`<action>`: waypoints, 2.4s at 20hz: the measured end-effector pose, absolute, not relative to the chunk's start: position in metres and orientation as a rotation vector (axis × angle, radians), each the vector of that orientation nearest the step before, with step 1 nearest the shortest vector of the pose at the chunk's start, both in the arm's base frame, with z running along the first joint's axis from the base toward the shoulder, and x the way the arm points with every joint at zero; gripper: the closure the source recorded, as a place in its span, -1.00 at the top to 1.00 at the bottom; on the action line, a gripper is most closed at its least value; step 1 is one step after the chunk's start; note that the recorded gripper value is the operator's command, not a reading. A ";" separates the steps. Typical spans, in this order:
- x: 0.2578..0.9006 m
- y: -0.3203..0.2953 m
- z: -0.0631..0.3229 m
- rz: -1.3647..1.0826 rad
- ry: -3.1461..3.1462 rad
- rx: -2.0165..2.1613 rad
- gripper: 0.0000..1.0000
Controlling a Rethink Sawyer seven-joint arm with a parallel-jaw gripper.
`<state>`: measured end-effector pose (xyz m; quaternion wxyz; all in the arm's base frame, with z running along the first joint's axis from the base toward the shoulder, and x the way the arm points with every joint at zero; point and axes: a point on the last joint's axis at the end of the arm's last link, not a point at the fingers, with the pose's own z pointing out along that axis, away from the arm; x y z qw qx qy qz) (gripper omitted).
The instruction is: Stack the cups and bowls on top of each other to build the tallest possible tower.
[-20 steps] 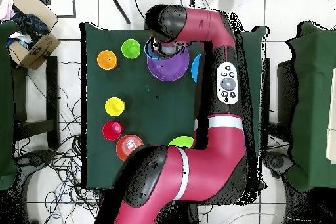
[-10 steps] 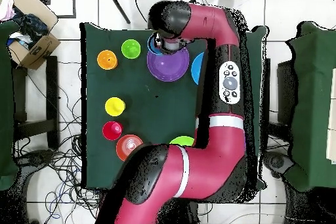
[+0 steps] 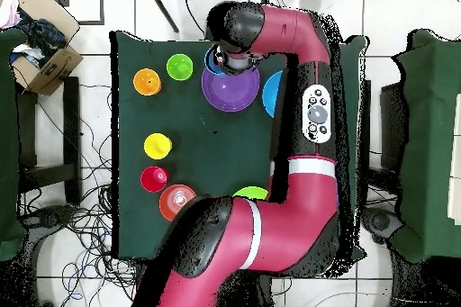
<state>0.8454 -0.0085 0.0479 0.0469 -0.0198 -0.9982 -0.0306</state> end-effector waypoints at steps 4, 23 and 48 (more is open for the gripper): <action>0.844 -0.010 0.044 -0.094 -3.040 -0.063 -1.00; 0.844 -0.035 0.037 -0.092 -3.067 -0.108 -1.00; 0.808 -0.032 -0.009 -0.120 -3.029 -0.079 -1.00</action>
